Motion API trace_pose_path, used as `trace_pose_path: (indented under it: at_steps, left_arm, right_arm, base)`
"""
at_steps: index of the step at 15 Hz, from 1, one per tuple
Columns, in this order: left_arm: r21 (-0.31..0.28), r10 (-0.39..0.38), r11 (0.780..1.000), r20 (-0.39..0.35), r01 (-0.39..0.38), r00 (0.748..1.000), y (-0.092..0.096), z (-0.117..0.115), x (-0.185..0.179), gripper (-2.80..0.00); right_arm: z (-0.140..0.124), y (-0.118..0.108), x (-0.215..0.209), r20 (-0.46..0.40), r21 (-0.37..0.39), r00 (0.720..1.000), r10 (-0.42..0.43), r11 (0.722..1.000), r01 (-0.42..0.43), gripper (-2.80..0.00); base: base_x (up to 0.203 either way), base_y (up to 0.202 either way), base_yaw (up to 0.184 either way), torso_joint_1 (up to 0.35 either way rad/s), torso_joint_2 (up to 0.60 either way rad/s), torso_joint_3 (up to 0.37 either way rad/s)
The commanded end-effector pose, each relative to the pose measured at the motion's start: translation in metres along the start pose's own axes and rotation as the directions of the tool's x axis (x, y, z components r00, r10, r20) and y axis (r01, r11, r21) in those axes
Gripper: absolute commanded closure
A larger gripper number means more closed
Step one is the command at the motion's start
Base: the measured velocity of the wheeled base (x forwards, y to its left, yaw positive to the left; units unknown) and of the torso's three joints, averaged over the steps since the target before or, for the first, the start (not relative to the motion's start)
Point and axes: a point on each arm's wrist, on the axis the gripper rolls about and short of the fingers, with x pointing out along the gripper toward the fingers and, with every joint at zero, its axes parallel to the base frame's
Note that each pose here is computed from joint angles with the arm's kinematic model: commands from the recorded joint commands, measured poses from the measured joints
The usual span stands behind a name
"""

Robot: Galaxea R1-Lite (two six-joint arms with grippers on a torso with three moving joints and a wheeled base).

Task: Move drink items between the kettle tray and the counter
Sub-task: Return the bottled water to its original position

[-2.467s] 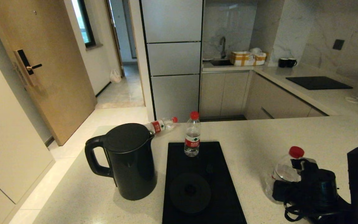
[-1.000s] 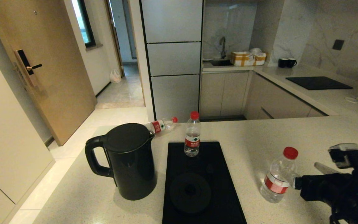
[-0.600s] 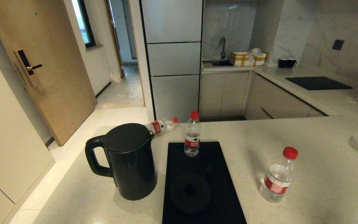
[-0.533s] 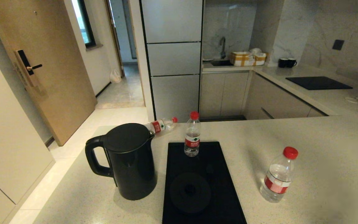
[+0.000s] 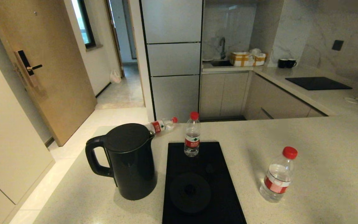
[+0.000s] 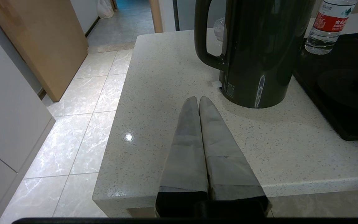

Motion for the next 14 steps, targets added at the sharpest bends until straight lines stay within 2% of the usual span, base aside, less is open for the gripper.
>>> trace_pose_path:
  at_steps: [1, 2, 3, 5, 7, 9, 11, 13, 14]
  left_arm:
    - [0.001, 0.000, 1.000, 0.000, 0.000, 1.000, 0.000, 0.000, 0.000, 0.00]
    - [0.001, 0.000, 1.000, -0.002, 0.000, 1.000, 0.000, 0.000, 0.000, 0.00]
    - [0.001, 0.000, 1.000, 0.001, 0.000, 1.000, 0.000, 0.000, 0.000, 0.00]
    - [0.001, 0.000, 1.000, 0.000, 0.000, 1.000, 0.000, 0.000, 0.000, 0.00]
    - [0.001, 0.000, 1.000, 0.000, 0.000, 1.000, 0.000, 0.000, 0.000, 0.00]
    - [0.000, 0.000, 1.000, 0.000, 0.000, 1.000, 0.000, 0.000, 0.000, 0.00]
    - [0.001, 0.000, 1.000, -0.001, 0.000, 1.000, 0.000, 0.000, 0.000, 0.00]
    - [0.001, 0.000, 1.000, -0.002, 0.000, 1.000, 0.000, 0.000, 0.000, 0.00]
    - [0.001, 0.000, 1.000, -0.002, 0.000, 1.000, 0.000, 0.000, 0.000, 0.00]
  right_arm:
    - [-0.034, -0.010, -0.038, 0.024, 0.042, 0.999, 0.030, 0.999, -0.031, 0.00]
    - [-0.038, -0.012, -0.041, 0.056, 0.055, 0.997, 0.061, 0.996, -0.064, 0.00]
    - [-0.048, -0.015, -0.045, 0.125, 0.068, 0.985, 0.116, 0.990, -0.125, 0.00]
    - [-0.066, -0.014, -0.040, 0.246, 0.075, 0.944, 0.220, 0.967, -0.245, 0.00]
    - [-0.076, -0.002, -0.013, 0.309, 0.071, 0.914, 0.263, 0.952, -0.298, 0.00]
    - [-0.091, 0.008, 0.012, 0.320, 0.044, 0.904, 0.285, 0.948, -0.314, 0.00]
    - [-0.118, 0.020, 0.043, 0.286, -0.017, 0.905, 0.314, 0.946, -0.323, 0.00]
    - [-0.130, 0.027, 0.057, 0.338, -0.078, 0.868, 0.364, 0.930, -0.360, 0.00]
    - [-0.131, 0.027, 0.058, 0.348, -0.096, 0.858, 0.378, 0.925, -0.369, 0.00]
  base:
    - [0.000, 0.000, 0.000, 0.000, 0.00, 0.000]
    - [0.000, 0.000, 0.000, 0.000, 0.00, 0.000]
    - [0.000, 0.000, 0.000, 0.000, 0.00, 0.000]
    - [0.000, 0.000, 0.000, 0.000, 0.00, 0.000]
    - [0.000, 0.000, 0.000, 0.000, 0.00, 0.000]
    - [0.000, 0.000, 0.000, 0.000, 0.00, 0.000]
    - [0.000, 0.000, 0.000, 0.000, 0.00, 0.000]
    - [0.000, 0.000, 0.000, 0.000, 0.00, 0.000]
    - [0.000, 0.000, 0.000, 0.000, 0.00, 0.000]
